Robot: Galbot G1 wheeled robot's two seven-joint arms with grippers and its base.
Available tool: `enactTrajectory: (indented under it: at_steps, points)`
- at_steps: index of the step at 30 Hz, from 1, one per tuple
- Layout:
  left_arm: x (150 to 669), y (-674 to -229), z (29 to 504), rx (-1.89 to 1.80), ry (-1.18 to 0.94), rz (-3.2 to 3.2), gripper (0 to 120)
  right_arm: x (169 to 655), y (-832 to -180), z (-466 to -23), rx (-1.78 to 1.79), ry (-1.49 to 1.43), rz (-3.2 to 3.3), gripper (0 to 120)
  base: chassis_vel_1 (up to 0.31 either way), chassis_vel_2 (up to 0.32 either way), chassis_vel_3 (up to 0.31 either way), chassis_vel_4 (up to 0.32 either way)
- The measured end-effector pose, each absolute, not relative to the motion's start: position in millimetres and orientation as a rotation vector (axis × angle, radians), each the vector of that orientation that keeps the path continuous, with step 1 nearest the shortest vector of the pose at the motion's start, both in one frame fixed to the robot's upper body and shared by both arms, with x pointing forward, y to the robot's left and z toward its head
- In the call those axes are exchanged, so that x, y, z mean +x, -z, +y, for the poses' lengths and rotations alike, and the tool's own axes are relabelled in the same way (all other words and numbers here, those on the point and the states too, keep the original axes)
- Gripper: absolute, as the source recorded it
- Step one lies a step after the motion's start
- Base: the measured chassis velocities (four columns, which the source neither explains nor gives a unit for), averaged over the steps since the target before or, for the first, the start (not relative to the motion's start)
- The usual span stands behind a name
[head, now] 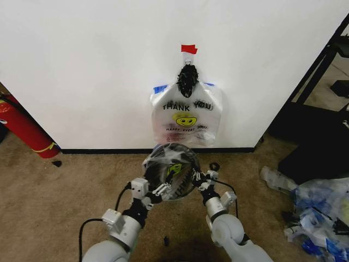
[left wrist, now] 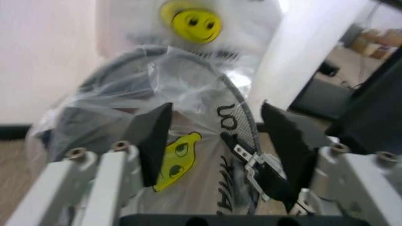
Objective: Pick up the garbage bag from the wall and place it over the trash bin.
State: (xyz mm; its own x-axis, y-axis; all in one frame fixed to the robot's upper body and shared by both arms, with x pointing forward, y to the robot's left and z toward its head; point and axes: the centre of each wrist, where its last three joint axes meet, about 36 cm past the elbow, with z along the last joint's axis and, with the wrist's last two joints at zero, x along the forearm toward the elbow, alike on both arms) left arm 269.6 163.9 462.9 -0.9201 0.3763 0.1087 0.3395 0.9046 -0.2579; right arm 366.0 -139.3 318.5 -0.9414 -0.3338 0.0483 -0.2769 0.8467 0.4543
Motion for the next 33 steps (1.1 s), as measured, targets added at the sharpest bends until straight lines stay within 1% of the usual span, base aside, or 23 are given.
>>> enactTrajectory:
  at_steps: [1, 2, 3, 4, 6, 8, 10, 12, 14, 26, 31, 33]
  points:
    - [272.0, -462.8, 161.5, -0.516, -0.344, -2.902, 51, 364.0, -317.7, -136.2, 0.490, 0.669, -2.902, 0, 0.000, 0.000, 0.000, 0.000]
    - [274.9, -462.5, 158.7, -0.480, -0.331, -2.888, 44, 362.0, -316.7, -133.1, 0.503, 0.646, -2.912, 0, 0.000, 0.000, 0.000, 0.000]
    - [277.4, -461.9, 155.9, -0.453, -0.319, -2.870, 41, 360.7, -315.7, -131.0, 0.513, 0.627, -2.920, 0, 0.000, 0.000, 0.000, 0.000]
    - [277.4, -461.9, 155.9, -0.453, -0.319, -2.870, 41, 360.7, -315.7, -131.0, 0.513, 0.627, -2.920, 0, 0.000, 0.000, 0.000, 0.000]
    - [280.5, -460.8, 152.6, -0.422, -0.303, -2.841, 34, 359.7, -314.6, -128.5, 0.526, 0.596, -2.935, 0, 0.000, 0.000, 0.000, 0.000]
    - [286.5, -457.8, 147.3, -0.386, -0.270, -2.786, 22, 360.6, -313.6, -125.6, 0.556, 0.542, -2.966, 0, 0.000, 0.000, 0.000, 0.000]
    - [291.8, -457.2, 145.1, -0.365, -0.246, -2.745, 14, 362.6, -313.7, -124.4, 0.576, 0.517, -2.984, 0, 0.000, 0.000, 0.000, 0.000]
    - [292.7, -457.2, 144.8, -0.361, -0.244, -2.739, 12, 362.8, -313.8, -124.2, 0.579, 0.514, -2.987, 0, 0.000, 0.000, 0.000, 0.000]
    - [302.3, -455.6, 141.1, -0.325, -0.224, -2.695, 1, 364.5, -314.2, -122.1, 0.604, 0.490, -3.007, 0, 0.000, 0.000, 0.000, 0.000]
    - [344.8, -435.2, 123.5, -0.186, -0.093, -2.679, 0, 360.8, -310.0, -117.4, 0.665, 0.412, -3.044, 0, 0.000, 0.000, 0.000, 0.000]
    - [372.2, -418.3, 117.5, -0.120, 0.062, -2.737, 0, 356.3, -310.6, -117.9, 0.676, 0.418, -3.035, 0, 0.000, 0.000, 0.000, 0.000]
    - [375.4, -416.3, 117.7, -0.113, 0.076, -2.740, 0, 355.6, -310.7, -118.0, 0.679, 0.419, -3.032, 0, 0.000, 0.000, 0.000, 0.000]
